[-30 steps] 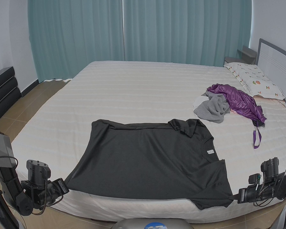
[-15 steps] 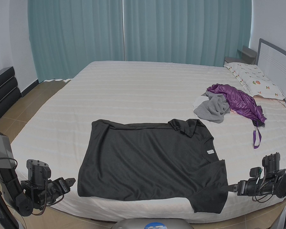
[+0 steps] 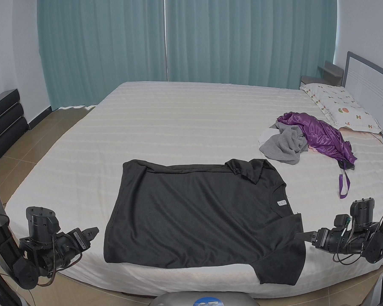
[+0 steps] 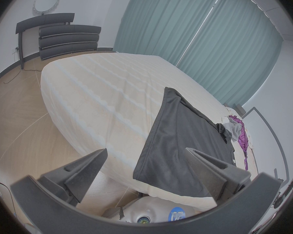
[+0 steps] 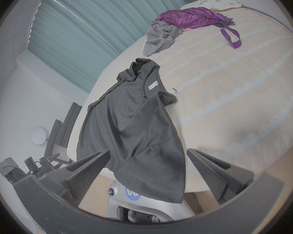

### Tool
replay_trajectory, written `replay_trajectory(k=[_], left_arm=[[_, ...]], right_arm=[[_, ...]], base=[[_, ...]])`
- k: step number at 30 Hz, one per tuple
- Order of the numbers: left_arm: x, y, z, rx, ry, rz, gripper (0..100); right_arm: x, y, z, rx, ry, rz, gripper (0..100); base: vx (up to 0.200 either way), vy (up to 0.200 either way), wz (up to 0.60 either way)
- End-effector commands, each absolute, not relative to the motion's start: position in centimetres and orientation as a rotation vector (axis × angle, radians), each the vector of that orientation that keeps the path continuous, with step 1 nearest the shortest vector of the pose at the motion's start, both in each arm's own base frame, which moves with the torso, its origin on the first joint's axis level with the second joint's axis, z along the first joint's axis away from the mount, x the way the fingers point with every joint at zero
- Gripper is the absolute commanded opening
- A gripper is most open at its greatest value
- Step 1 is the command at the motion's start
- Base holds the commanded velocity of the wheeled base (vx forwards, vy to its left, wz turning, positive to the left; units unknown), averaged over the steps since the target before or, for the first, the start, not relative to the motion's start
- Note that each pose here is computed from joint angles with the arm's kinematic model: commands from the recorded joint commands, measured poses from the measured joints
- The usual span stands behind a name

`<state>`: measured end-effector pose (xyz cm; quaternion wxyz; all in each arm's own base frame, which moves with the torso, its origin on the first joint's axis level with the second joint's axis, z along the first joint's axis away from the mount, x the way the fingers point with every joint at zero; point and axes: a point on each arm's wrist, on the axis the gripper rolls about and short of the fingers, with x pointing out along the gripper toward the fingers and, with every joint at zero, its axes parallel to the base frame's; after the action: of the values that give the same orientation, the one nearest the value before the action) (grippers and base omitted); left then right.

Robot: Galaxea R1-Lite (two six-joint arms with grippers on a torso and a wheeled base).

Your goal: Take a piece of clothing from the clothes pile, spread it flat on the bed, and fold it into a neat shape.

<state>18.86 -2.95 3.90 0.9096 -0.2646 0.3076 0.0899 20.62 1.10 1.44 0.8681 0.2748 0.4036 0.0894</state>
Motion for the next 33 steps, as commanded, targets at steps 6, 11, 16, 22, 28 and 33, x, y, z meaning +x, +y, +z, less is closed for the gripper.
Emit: replay_trajectory(k=[6,11,16,22,28,33], left_arm=[[19.0,-3.1,4.0,-0.630,0.648,0.145,100],[19.0,-3.3,4.0,-0.637,0.657,0.137,100],[19.0,-3.3,3.9,-0.639,0.657,0.137,100],[19.2,-3.3,3.7,-0.649,0.668,0.147,100],[19.3,-3.3,3.6,-0.649,0.671,0.148,100],[19.2,-3.3,3.6,-0.649,0.672,0.149,100]], right_arm=[[21.5,1.1,-0.8,0.636,0.879,0.154,100],[22.1,1.1,-1.4,0.665,0.845,0.148,100],[22.3,1.2,-2.0,0.688,0.816,0.142,100],[22.5,1.3,-2.7,0.698,0.801,0.143,100],[22.7,1.3,-2.8,0.709,0.791,0.142,100],[23.0,1.3,-2.7,0.736,0.782,0.136,100]], base=[[0.000,0.000,0.00],[0.000,0.000,0.00],[0.000,0.000,0.00],[0.000,0.000,0.00],[0.000,0.000,0.00],[0.000,0.000,0.00]])
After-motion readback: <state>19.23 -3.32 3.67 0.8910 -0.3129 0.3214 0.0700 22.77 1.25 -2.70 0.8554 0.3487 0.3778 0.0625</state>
